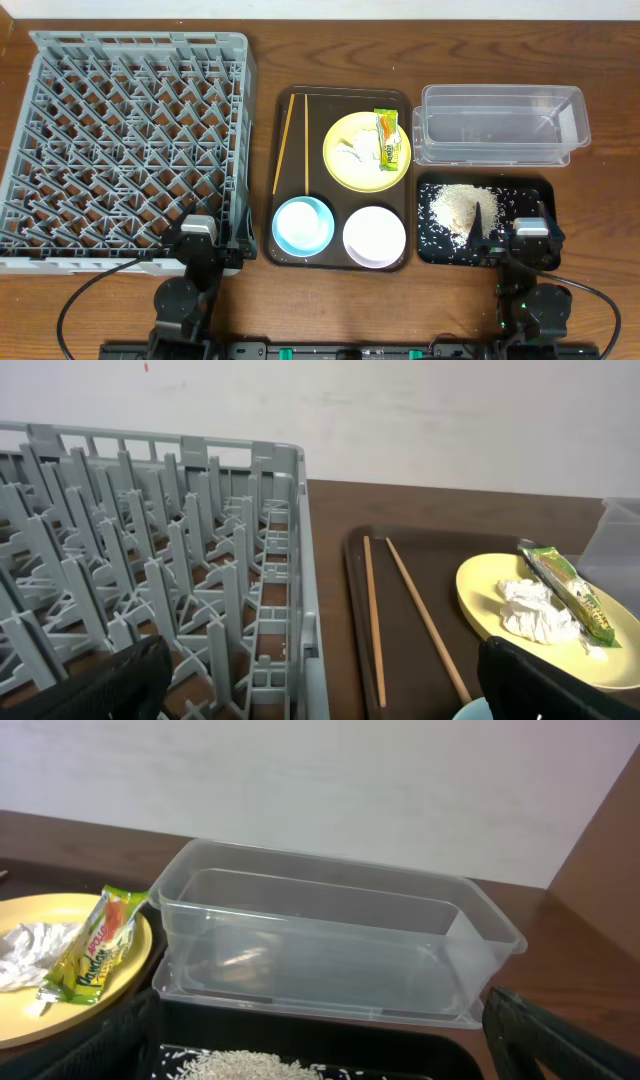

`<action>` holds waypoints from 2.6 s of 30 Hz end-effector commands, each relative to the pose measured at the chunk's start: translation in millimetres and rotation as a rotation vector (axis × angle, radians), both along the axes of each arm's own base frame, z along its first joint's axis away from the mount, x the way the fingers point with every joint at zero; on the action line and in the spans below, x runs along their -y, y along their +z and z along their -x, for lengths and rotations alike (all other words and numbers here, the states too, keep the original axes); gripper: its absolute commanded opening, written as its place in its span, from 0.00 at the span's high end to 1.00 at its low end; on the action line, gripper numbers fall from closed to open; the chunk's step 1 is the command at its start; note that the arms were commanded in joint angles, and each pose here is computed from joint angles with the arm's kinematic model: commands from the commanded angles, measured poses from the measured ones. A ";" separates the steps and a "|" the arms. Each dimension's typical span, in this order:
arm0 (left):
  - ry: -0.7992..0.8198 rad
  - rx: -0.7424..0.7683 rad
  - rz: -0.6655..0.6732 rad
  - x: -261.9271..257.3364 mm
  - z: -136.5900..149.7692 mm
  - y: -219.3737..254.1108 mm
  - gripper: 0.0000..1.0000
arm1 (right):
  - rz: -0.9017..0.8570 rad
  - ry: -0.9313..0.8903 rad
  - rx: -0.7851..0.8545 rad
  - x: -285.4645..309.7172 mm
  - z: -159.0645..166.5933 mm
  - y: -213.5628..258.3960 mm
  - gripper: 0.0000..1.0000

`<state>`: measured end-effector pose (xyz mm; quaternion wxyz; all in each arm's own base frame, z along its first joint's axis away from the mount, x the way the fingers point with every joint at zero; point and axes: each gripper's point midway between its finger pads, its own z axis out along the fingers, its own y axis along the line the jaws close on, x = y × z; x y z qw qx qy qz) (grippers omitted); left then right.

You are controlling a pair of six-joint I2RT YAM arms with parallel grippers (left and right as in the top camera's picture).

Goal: Sort waste into correct bins and load items into the dishwasher

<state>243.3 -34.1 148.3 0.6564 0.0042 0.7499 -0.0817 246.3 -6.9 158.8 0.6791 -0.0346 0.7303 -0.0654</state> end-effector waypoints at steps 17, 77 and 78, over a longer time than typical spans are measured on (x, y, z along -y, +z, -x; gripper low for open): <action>0.014 -0.050 -0.009 -2.5 1.1 -16.2 0.02 | -0.010 -0.011 0.002 2.2 0.2 -0.5 0.01; -0.089 -0.079 0.104 18.0 3.3 48.2 0.02 | -0.258 0.412 -0.067 -72.5 10.1 76.2 0.01; -0.092 -0.114 0.101 19.1 1.8 51.9 0.02 | -0.264 0.411 -0.096 -72.9 5.7 83.0 0.01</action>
